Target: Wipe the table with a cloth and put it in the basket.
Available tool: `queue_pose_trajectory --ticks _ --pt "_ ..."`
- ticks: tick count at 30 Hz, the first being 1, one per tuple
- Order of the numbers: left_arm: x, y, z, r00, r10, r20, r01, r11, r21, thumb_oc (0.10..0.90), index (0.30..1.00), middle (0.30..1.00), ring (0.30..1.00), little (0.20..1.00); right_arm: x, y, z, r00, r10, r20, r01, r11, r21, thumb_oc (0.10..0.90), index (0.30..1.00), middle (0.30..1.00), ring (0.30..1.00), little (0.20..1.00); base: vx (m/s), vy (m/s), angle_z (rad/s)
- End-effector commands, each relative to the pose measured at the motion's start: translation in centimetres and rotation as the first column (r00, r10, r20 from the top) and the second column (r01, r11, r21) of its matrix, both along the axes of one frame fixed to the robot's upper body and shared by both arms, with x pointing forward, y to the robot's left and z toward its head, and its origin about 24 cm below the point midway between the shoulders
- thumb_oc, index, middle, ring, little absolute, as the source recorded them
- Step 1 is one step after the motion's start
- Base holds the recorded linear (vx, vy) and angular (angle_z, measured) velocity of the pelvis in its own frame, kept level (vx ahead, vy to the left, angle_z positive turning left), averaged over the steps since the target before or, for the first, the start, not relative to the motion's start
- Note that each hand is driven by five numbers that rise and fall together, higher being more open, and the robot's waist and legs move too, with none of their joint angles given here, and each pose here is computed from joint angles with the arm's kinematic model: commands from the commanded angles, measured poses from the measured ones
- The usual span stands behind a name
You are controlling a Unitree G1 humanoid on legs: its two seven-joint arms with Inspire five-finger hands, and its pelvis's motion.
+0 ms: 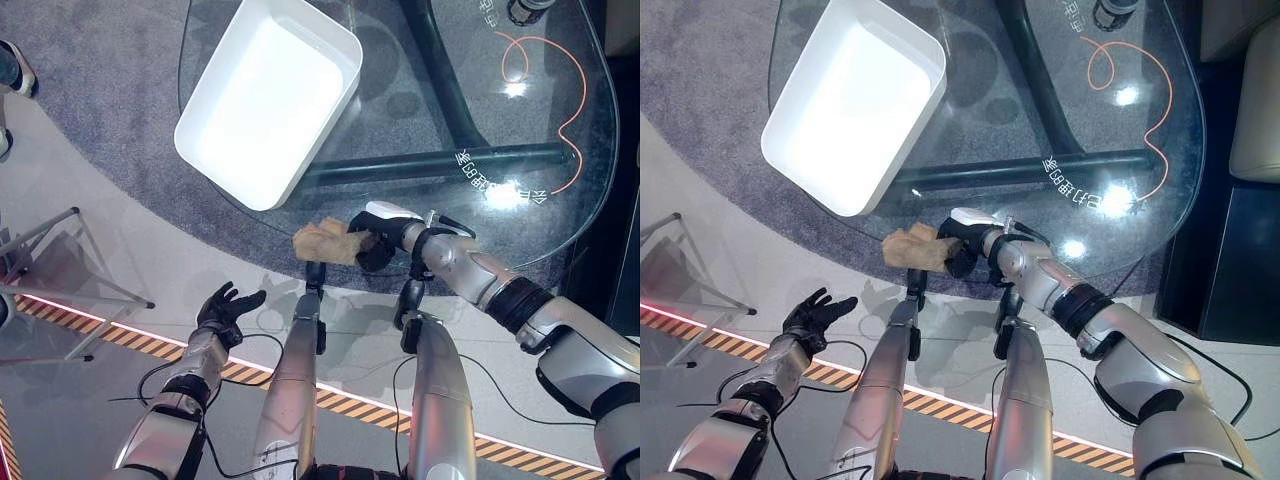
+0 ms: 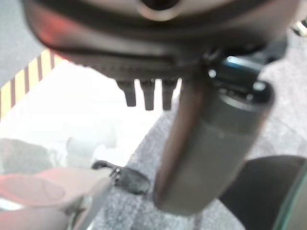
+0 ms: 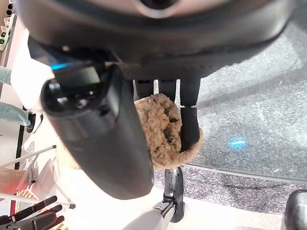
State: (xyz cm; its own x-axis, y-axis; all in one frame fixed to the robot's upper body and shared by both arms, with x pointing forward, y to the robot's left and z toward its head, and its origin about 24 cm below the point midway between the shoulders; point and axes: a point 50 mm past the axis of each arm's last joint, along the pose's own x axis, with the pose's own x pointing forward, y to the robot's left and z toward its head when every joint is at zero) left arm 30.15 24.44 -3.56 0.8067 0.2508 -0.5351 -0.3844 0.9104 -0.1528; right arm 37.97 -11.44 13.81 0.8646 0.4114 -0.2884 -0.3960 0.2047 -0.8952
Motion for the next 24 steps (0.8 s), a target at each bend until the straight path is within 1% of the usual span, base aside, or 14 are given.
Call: queue_pose_trajectory --ticks 1,2,3,4,6,7,9,11,14,17,19,21,22,24 --pt "-0.7 2.5 0.1 0.999 0.023 -0.023 -0.021 0.997 0.08 0.8 0.9 0.9 0.9 0.9 -0.6 3.0 3.2 0.982 0.104 0.158 -0.123 0.985 0.12 0.1 0.3 0.3 0.3 0.2 0.0 0.0 0.0" --pt "-0.6 2.3 0.2 1.0 -0.003 -0.023 0.004 0.996 0.086 0.8 0.9 0.9 0.9 0.9 0.1 1.7 3.6 0.977 0.0 0.214 -0.038 0.984 0.174 0.1 0.3 0.3 0.3 0.2 0.0 0.0 0.0" --pt "-0.6 2.2 0.1 1.0 -0.011 -0.021 0.013 0.996 0.087 0.8 0.9 0.9 0.9 0.9 0.4 1.2 3.8 0.97 -0.038 0.238 -0.009 0.981 0.193 0.1 0.3 0.3 0.3 0.2 0.0 0.0 0.0" --pt "-0.6 2.0 0.1 1.0 -0.021 -0.021 0.022 0.996 0.086 0.8 0.9 0.9 0.9 0.9 0.9 0.0 4.3 0.95 -0.127 0.284 0.055 0.968 0.246 0.1 0.3 0.3 0.3 0.2 0.0 0.0 0.0" --pt "-0.6 1.9 0.0 1.0 -0.023 -0.021 0.025 0.996 0.086 0.8 0.9 0.9 0.9 0.9 1.0 -0.6 4.5 0.939 -0.161 0.303 0.08 0.961 0.264 0.1 0.3 0.3 0.3 0.2 0.03 -0.002 0.0" --pt "-1.0 1.7 -0.4 0.999 -0.029 -0.032 0.031 0.996 0.084 0.8 0.9 0.9 0.9 0.9 1.4 -1.8 4.8 0.907 -0.251 0.339 0.139 0.937 0.321 0.1 0.3 0.3 0.3 0.2 0.07 -0.002 0.01" --pt "-0.7 1.7 -0.2 0.999 -0.032 -0.02 0.033 0.996 0.083 0.8 0.9 0.9 0.9 0.9 1.7 -2.9 5.8 0.868 -0.324 0.376 0.177 0.91 0.376 0.1 0.3 0.3 0.3 0.2 0.0 0.003 0.02" --pt "-1.2 1.4 -0.7 0.999 -0.037 -0.032 0.04 0.996 0.083 0.8 0.9 0.9 0.9 0.9 1.9 -5.2 6.6 0.786 -0.455 0.418 0.248 0.852 0.461 0.1 0.3 0.3 0.3 0.2 0.04 0.0 0.01" --pt "-1.4 1.4 -0.9 0.999 -0.038 -0.032 0.041 0.996 0.081 0.8 0.9 0.9 0.9 0.9 2.0 -7.6 8.1 0.671 -0.585 0.456 0.305 0.778 0.549 0.1 0.3 0.3 0.3 0.2 0.0 0.0 0.0" --pt "-1.6 1.3 -1.0 0.999 -0.038 -0.032 0.041 0.996 0.081 0.8 0.9 0.9 0.9 0.9 1.9 -8.9 8.8 0.604 -0.649 0.462 0.326 0.73 0.6 0.1 0.3 0.3 0.3 0.2 0.0 0.0 0.0" --pt "-1.8 1.3 -1.2 0.999 -0.039 -0.032 0.041 0.996 0.079 0.8 0.9 0.9 0.9 0.9 1.8 -10.8 9.3 0.515 -0.733 0.444 0.353 0.653 0.67 0.1 0.3 0.3 0.3 0.2 0.0 0.0 0.0" --pt "-1.8 1.3 -1.3 0.999 -0.043 -0.033 0.046 0.996 0.079 0.8 0.9 0.9 0.9 0.9 1.6 -12.1 9.6 0.461 -0.78 0.422 0.37 0.602 0.708 0.1 0.3 0.3 0.3 0.2 0.0 0.0 0.0" --pt "-1.8 1.3 -1.3 0.999 -0.043 -0.033 0.046 0.996 0.079 0.8 0.9 0.9 0.9 0.9 1.6 -12.1 9.6 0.461 -0.78 0.422 0.37 0.602 0.708 0.1 0.3 0.3 0.3 0.2 0.0 0.0 0.0" --pt "-1.9 1.2 -1.3 0.998 -0.045 -0.034 0.048 0.996 0.079 0.8 0.9 0.9 0.9 0.9 1.5 -12.9 9.7 0.431 -0.814 0.389 0.38 0.555 0.74 0.1 0.3 0.3 0.3 0.2 0.0 0.0 0.0"
